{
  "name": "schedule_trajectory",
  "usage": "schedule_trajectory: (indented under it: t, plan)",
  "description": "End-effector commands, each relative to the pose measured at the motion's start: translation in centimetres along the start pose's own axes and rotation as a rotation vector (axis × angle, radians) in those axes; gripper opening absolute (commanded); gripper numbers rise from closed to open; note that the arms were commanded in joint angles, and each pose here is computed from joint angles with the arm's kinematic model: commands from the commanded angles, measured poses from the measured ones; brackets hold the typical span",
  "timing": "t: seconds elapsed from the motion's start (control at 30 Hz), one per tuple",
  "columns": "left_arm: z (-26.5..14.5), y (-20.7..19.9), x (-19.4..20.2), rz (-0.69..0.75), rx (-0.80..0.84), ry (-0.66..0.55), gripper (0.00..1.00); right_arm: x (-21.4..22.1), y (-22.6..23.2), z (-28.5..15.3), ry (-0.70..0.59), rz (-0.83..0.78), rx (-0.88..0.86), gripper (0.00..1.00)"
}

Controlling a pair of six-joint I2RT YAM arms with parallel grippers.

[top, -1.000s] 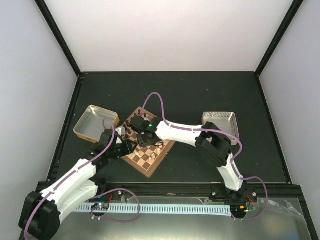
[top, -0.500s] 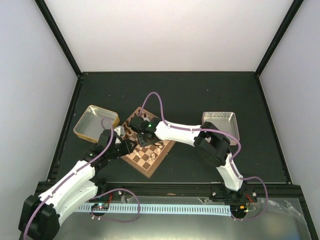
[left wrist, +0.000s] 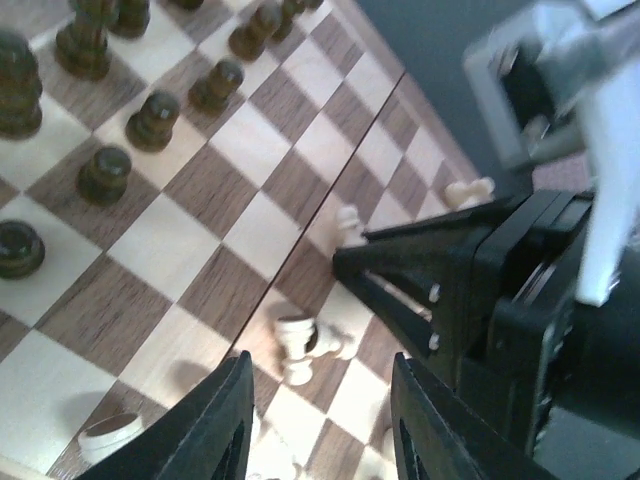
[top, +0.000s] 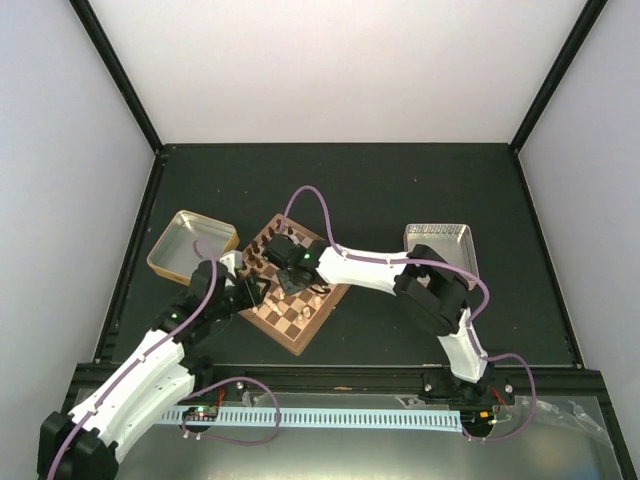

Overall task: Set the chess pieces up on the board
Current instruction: Pick up the chess piece from the chessboard, then place the chess piece on the chessboard.

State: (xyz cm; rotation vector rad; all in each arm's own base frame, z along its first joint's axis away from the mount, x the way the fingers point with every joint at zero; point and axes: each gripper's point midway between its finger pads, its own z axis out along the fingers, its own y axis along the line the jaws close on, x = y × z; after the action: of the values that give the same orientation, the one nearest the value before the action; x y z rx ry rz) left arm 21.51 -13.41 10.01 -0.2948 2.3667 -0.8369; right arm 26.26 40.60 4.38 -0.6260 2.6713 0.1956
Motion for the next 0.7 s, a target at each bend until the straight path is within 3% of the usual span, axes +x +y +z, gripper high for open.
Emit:
schedule_trajectory:
  t: [0.0,0.17,0.4,0.57,0.67]
  plan:
    - [-2.4,-3.0,-3.1,0.000,0.078,-0.106,0.42,-4.1,0.9,-3.9,-0.234,-0.126,-0.106,0.07]
    - [-5.2,-6.2,-4.4,0.035,0.190,-0.150,0.55,-5.3,2.8,-9.4,-0.415,-0.270,-0.336,0.07]
    - [-7.7,-11.3,-4.2,0.080,0.376,-0.044,0.65,-3.3,4.4,-16.5,-0.599,-0.483,-0.567,0.07]
    - [-9.2,-14.0,-4.5,0.088,0.478,-0.005,0.64,-1.8,4.9,-19.3,-0.639,-0.573,-0.654,0.06]
    - [-9.1,-13.8,-4.6,0.086,0.461,-0.004,0.56,-1.4,4.8,-20.3,-0.657,-0.593,-0.672,0.06]
